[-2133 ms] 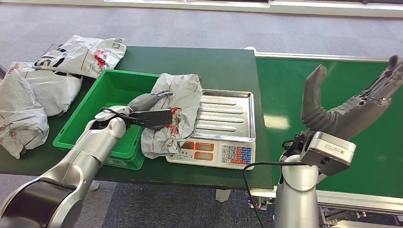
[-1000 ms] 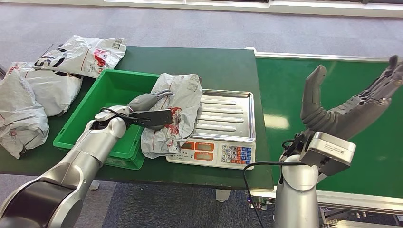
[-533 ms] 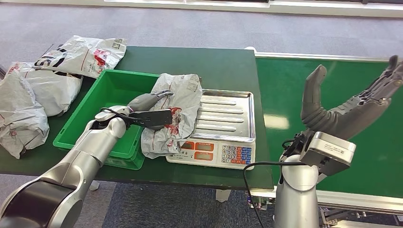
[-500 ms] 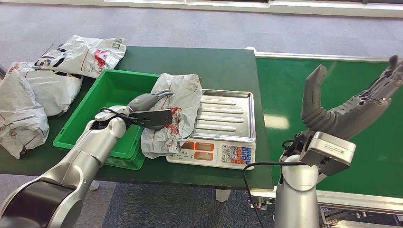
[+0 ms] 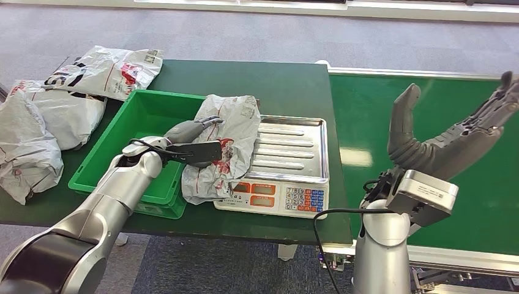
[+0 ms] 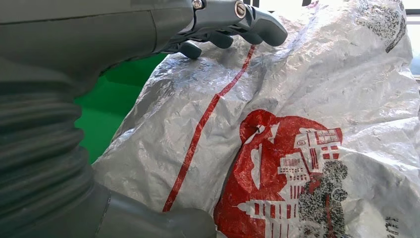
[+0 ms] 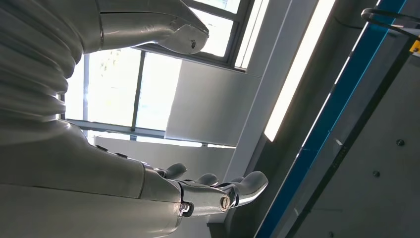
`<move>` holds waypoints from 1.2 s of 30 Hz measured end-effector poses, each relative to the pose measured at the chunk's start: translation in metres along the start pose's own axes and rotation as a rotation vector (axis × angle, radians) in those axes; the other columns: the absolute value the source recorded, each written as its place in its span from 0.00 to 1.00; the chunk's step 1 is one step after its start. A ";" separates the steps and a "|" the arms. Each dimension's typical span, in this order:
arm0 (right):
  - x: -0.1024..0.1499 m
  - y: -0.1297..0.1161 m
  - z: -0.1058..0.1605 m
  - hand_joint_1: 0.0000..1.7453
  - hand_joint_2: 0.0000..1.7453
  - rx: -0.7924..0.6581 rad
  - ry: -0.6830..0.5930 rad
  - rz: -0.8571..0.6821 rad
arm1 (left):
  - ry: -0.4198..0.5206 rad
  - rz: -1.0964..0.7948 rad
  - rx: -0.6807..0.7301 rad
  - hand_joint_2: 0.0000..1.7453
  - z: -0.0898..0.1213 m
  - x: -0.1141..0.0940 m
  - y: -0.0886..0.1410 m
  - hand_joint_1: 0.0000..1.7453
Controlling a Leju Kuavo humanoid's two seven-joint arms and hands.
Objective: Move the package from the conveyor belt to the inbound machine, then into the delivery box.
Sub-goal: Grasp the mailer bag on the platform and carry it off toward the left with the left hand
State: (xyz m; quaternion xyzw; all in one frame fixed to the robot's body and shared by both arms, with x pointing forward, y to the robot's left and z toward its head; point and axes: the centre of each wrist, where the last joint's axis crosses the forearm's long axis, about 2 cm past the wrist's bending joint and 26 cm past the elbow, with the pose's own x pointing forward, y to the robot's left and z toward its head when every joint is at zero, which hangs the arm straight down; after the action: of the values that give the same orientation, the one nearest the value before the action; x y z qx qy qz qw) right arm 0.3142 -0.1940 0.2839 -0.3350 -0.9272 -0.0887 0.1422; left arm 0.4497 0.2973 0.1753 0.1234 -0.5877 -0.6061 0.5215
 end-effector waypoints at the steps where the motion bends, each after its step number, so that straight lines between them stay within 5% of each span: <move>1: 0.000 0.000 0.000 0.00 1.00 0.000 0.000 0.000 | 0.000 0.000 0.000 1.00 0.000 0.000 0.000 0.00; 36: 0.000 0.000 0.000 0.00 1.00 0.000 0.000 0.000 | 0.001 0.001 -0.001 1.00 0.000 0.000 0.000 0.00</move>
State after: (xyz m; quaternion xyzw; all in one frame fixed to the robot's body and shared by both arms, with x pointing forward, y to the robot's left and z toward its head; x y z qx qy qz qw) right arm 0.3142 -0.1940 0.2839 -0.3350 -0.9272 -0.0888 0.1422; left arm 0.4496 0.2974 0.1750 0.1232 -0.5873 -0.6062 0.5219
